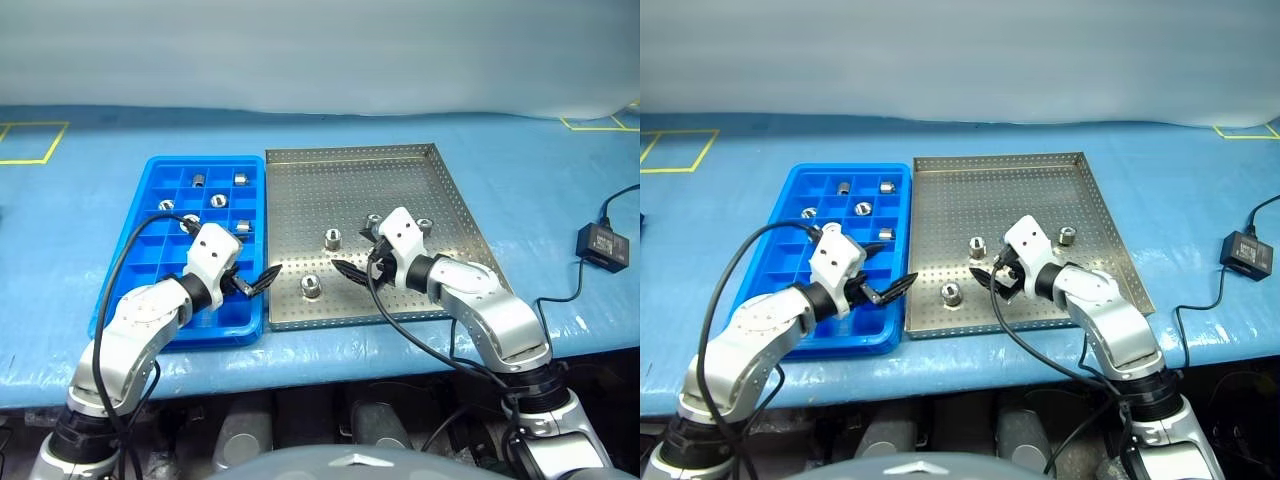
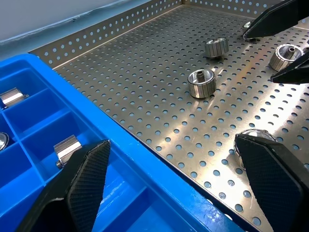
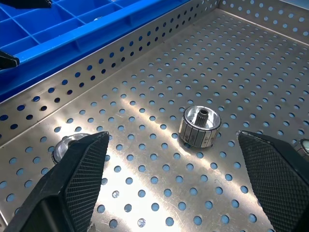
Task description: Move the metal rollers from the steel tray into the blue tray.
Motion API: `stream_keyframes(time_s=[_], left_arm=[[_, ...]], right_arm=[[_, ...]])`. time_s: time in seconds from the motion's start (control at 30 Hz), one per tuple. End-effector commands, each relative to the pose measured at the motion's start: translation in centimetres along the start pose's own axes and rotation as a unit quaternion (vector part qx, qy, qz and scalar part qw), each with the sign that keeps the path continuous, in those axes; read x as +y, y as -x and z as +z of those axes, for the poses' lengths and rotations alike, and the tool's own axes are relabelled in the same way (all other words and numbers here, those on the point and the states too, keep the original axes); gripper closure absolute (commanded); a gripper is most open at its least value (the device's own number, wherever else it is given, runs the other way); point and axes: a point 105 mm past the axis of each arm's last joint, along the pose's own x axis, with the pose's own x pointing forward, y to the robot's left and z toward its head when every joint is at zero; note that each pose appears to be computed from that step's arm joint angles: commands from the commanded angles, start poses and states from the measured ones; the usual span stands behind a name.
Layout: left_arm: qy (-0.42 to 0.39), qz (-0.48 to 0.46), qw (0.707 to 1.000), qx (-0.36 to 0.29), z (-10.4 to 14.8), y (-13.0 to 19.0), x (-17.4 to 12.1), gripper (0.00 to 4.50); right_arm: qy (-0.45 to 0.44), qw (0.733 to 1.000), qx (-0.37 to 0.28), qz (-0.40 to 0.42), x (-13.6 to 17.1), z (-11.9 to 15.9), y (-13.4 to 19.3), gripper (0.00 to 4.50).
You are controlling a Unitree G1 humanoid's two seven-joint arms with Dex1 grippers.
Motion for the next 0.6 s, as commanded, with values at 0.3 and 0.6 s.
stream_keyframes(time_s=[0.3,0.6], left_arm=[[-0.026,0.003,0.999,-0.025,1.8,0.0,0.4,0.01],[-0.079,-0.122,0.989,-0.001,2.8,-2.8,-2.9,0.01]], right_arm=[[0.016,0.999,-0.028,0.000,-0.2,1.5,0.3,0.00],[0.013,0.999,-0.030,-0.010,-0.2,1.3,0.9,0.00]])
